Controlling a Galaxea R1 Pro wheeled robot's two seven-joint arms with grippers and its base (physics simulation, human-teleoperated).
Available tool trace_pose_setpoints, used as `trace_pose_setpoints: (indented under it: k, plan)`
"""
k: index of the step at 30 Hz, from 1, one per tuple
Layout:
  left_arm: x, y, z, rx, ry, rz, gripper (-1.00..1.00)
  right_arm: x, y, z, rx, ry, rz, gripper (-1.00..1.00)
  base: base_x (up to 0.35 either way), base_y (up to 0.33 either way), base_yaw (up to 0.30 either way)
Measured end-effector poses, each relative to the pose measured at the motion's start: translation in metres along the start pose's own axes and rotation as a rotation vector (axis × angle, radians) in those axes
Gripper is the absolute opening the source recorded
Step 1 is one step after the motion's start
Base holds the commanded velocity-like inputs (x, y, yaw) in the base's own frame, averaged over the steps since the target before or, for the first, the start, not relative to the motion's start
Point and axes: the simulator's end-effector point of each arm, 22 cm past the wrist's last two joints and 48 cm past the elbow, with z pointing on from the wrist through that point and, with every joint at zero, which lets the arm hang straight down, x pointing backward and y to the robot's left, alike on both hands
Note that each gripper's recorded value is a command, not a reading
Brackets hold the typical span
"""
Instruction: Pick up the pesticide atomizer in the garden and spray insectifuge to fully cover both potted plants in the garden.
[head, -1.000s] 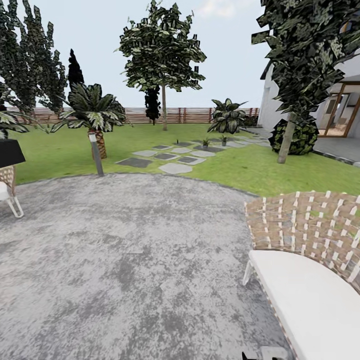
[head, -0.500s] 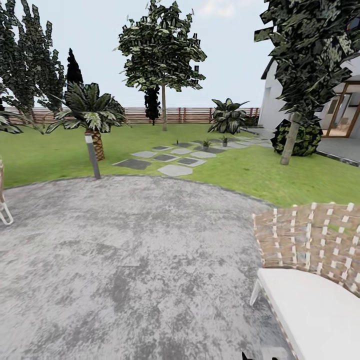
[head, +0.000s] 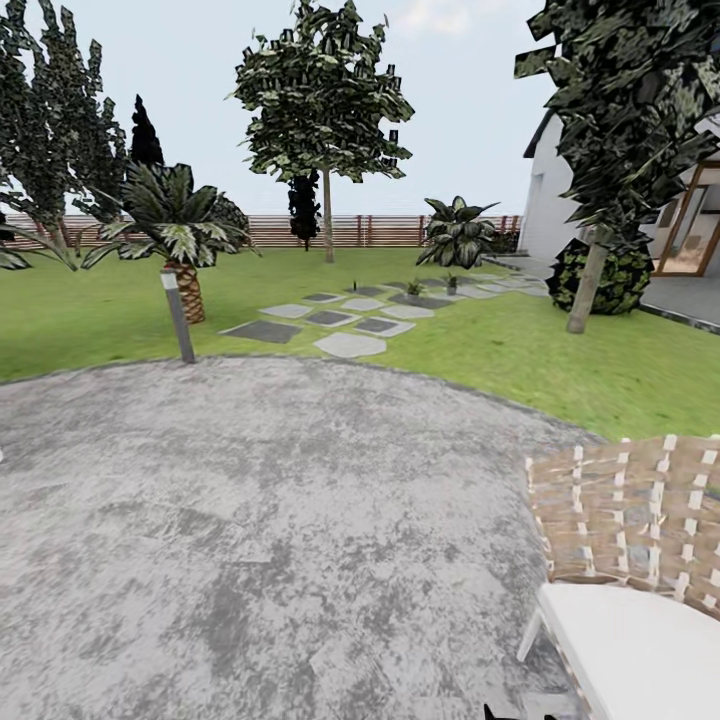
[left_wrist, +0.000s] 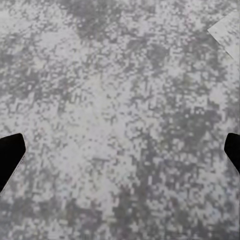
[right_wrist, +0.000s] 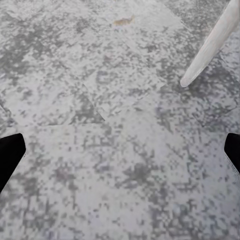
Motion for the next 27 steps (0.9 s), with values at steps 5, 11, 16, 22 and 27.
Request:
trace_pose_setpoints:
  k: [5,11,16,22,27]
  plan:
    - [0.0000,0.0001,0.0000,0.000,0.000,0.000,1.00,0.0000,0.0001,0.0000,0.000,0.000,0.000,1.00,0.340,0.022,0.106]
    - [0.0000,0.0000,0.0000,0.000,0.000,0.000,1.00,0.0000,0.0000,0.0000,0.000,0.000,0.000,1.00,0.336,0.052,0.098]
    - [0.0000,0.0000,0.0000,0.000,0.000,0.000,1.00,0.0000,-0.0001,0.0000,0.000,0.000,0.001,1.00,0.333,0.007,0.004]
    - [0.0000,0.0000,0.0000,0.000,0.000,0.000,1.00,0.0000,0.0000,0.0000,0.000,0.000,0.000,1.00,0.333,0.001,0.001]
    - [0.0000,0.0000,0.0000,0.000,0.000,0.000,1.00,0.0000,-0.0001,0.0000,0.000,0.000,0.000,1.00,0.332,0.000,0.000]
